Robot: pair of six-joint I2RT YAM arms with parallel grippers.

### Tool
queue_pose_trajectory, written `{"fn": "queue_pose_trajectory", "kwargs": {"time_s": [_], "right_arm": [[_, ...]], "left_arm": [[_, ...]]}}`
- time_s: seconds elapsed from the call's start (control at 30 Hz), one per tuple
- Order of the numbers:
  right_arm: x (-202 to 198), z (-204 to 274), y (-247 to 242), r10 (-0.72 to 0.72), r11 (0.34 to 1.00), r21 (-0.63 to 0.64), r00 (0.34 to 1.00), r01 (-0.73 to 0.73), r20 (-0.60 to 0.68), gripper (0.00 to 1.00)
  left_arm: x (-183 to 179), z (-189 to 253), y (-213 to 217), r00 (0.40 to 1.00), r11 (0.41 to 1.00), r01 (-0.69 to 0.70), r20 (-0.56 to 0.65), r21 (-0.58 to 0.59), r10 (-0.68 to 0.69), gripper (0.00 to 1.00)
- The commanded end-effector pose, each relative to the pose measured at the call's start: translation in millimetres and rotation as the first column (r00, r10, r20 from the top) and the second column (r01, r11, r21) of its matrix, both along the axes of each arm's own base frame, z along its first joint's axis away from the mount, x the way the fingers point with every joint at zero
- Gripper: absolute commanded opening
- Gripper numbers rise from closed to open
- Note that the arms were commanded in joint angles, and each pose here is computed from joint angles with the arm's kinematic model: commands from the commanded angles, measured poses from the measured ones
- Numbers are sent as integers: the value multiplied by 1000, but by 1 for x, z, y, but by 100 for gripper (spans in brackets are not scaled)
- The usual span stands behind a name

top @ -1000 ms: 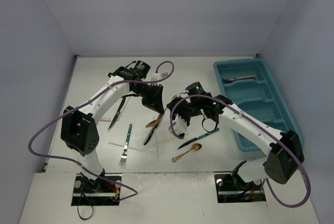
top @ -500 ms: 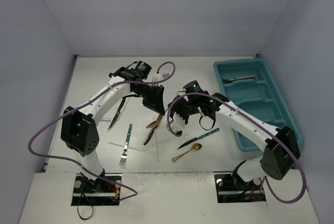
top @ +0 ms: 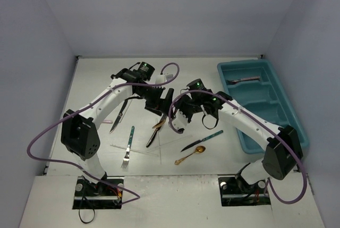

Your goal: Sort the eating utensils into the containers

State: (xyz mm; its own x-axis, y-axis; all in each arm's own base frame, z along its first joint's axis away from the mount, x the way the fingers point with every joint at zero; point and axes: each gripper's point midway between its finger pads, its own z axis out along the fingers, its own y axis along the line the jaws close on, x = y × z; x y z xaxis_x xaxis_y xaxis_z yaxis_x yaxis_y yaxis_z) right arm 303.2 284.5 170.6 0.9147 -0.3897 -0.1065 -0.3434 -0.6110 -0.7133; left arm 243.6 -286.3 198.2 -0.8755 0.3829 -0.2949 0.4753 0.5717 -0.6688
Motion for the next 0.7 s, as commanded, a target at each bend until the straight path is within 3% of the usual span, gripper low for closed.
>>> {"fn": "queue_pose_trajectory", "kwargs": {"time_s": [0.0,0.13,0.33,0.53,0.67], "right_arm": [[24,32,-15,-62,997,52,996,58,67,0],[29,35,-41,-98,994,48,990,93,103,0],[54,31,-113,-245,970,44,962,241,124,0],[90,37,-195,-408,913,61,901,403,146,0],[112,25,-250,-463,885,30,872,465,161,0]], "left_arm": [[2,57,2,982,996,14,190,-86,3,84],[24,81,10,952,987,-73,287,-140,111,86],[70,110,46,873,927,-265,342,-265,348,86],[76,99,59,835,914,-313,383,-258,394,86],[74,77,64,842,923,-322,381,-213,382,86]]}}
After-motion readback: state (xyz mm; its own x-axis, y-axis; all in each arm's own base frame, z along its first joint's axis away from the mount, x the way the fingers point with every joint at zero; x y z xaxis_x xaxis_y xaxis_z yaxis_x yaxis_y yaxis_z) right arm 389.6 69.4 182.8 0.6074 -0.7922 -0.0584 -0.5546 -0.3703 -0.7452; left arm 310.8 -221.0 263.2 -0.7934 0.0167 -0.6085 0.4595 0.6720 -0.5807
